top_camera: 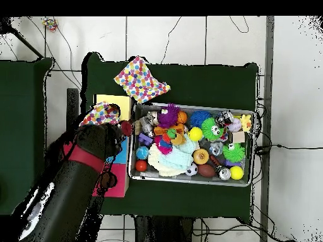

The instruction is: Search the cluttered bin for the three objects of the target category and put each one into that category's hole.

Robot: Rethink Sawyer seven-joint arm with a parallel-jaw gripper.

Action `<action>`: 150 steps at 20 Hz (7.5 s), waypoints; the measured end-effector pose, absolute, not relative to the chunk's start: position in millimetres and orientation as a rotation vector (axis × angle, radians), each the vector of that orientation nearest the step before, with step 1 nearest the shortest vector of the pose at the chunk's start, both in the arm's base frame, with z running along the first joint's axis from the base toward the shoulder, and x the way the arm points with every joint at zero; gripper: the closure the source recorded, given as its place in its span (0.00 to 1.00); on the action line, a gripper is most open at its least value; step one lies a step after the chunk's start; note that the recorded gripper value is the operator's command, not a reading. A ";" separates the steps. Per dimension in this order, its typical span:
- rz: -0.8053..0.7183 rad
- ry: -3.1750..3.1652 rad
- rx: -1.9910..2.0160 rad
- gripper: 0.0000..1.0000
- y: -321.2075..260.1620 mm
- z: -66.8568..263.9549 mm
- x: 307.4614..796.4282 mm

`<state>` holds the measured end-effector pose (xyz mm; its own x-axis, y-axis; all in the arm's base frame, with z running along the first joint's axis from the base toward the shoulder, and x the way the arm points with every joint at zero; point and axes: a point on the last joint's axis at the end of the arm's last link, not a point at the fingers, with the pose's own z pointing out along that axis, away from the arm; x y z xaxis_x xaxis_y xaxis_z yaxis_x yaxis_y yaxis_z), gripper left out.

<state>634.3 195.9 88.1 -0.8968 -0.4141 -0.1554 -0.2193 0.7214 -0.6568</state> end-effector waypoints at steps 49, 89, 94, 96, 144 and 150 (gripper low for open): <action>-0.091 3.258 0.576 1.00 368.9 27.9 555.4; -0.286 3.098 0.625 1.00 241.9 126.6 734.7; -0.293 3.082 0.641 1.00 226.4 143.1 735.8; -0.303 3.075 0.648 1.00 218.3 149.2 735.6; -0.619 2.988 0.372 1.00 206.4 81.7 694.1; -0.670 2.968 0.342 1.00 206.3 76.5 698.8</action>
